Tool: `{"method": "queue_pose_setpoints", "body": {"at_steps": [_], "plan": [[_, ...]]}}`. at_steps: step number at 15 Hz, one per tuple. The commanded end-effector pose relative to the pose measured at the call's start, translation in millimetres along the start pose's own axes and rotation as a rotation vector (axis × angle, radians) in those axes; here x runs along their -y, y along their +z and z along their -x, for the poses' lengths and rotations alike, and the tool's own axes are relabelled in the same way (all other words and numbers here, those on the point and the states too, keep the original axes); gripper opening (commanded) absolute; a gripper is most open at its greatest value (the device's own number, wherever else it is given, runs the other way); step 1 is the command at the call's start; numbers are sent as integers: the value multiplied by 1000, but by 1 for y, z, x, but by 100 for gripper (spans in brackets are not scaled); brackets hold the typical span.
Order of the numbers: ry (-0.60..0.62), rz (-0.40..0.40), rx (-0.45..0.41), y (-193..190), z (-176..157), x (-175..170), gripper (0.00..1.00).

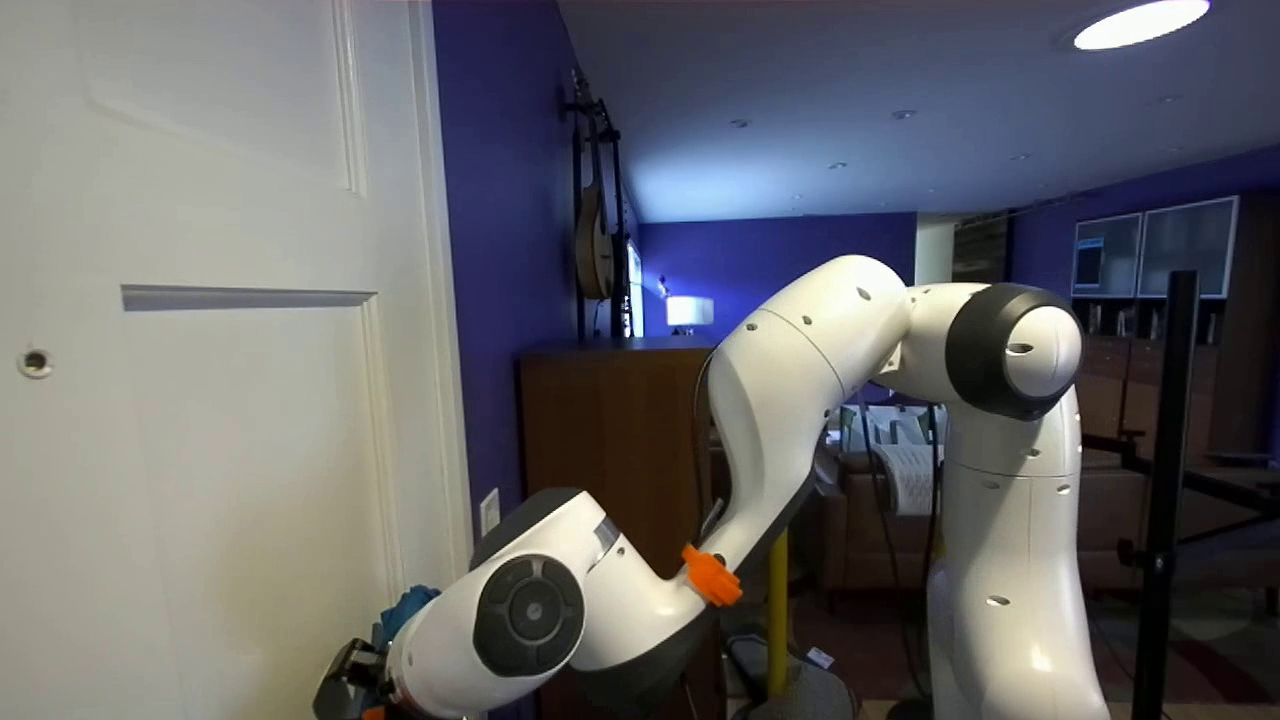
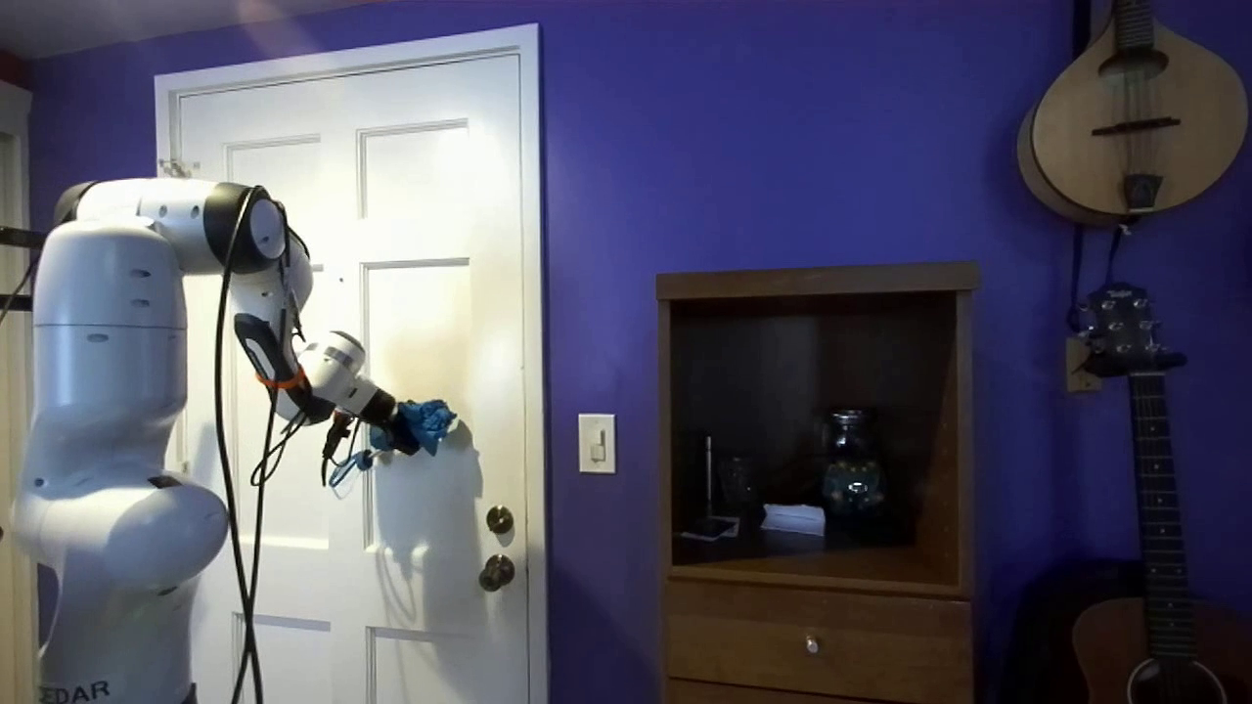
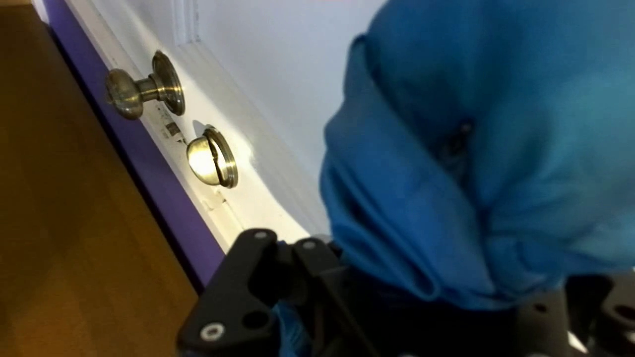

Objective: Hang the blue umbrella on the door

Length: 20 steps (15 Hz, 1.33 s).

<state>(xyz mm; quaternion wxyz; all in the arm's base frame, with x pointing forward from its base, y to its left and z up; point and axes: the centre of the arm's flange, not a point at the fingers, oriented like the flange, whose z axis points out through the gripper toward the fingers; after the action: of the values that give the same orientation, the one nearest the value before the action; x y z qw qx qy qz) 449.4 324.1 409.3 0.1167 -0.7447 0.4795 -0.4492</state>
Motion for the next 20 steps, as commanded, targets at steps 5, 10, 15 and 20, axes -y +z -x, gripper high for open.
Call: {"method": "queue_pose_setpoints", "body": {"at_steps": [5, 10, 15, 20], "plan": [[-26, 75, -58, 16, 17, 7, 0], [-53, 138, -70, 24, 22, 6, 0], [-120, 203, -40, 31, 27, 3, 0], [-141, 236, -29, 34, 27, 2, 26]]}}
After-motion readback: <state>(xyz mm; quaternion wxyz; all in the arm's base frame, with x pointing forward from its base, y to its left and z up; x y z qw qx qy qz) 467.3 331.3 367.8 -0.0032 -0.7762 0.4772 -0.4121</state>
